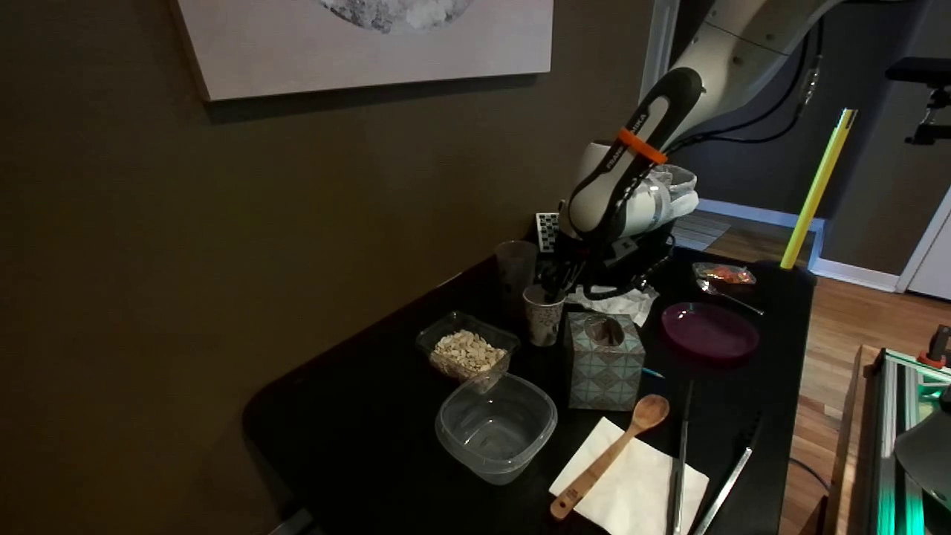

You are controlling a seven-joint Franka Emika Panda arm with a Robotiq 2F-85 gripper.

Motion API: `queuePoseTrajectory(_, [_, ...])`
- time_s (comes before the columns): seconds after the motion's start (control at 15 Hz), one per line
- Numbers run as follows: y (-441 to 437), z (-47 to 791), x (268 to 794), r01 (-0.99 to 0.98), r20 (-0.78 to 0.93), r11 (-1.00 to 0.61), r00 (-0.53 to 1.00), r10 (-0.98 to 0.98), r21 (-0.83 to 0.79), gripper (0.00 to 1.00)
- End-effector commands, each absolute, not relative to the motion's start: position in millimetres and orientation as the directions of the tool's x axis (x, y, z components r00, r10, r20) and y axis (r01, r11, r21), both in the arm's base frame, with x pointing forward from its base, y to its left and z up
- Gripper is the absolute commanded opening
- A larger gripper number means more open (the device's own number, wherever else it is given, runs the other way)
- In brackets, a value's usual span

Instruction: Pick up the cup, then pour the water into the bigger cup

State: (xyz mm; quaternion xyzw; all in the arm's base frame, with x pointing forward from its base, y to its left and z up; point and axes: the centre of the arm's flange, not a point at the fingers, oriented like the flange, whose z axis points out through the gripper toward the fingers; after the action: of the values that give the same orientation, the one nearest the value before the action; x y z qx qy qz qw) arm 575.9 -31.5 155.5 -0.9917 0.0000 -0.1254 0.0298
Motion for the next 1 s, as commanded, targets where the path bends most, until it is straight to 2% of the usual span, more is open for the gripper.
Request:
queuePoseTrajectory(0.0, [-32.0,163.1,582.3,-0.018,0.268,-0.999,0.963,-0.026,-0.034,0.0])
queuePoseTrajectory(0.33, [-35.8,210.1,587.6,0.01,0.252,-0.999,0.968,0.001,-0.034,0.01])
queuePoseTrajectory(0.67, [-35.9,260.1,587.7,0.045,0.109,-0.995,0.993,0.035,-0.089,0.01])
queuePoseTrajectory(0.93, [-40.4,299.8,586.5,0.062,0.062,-0.997,0.996,0.058,-0.055,0.01])
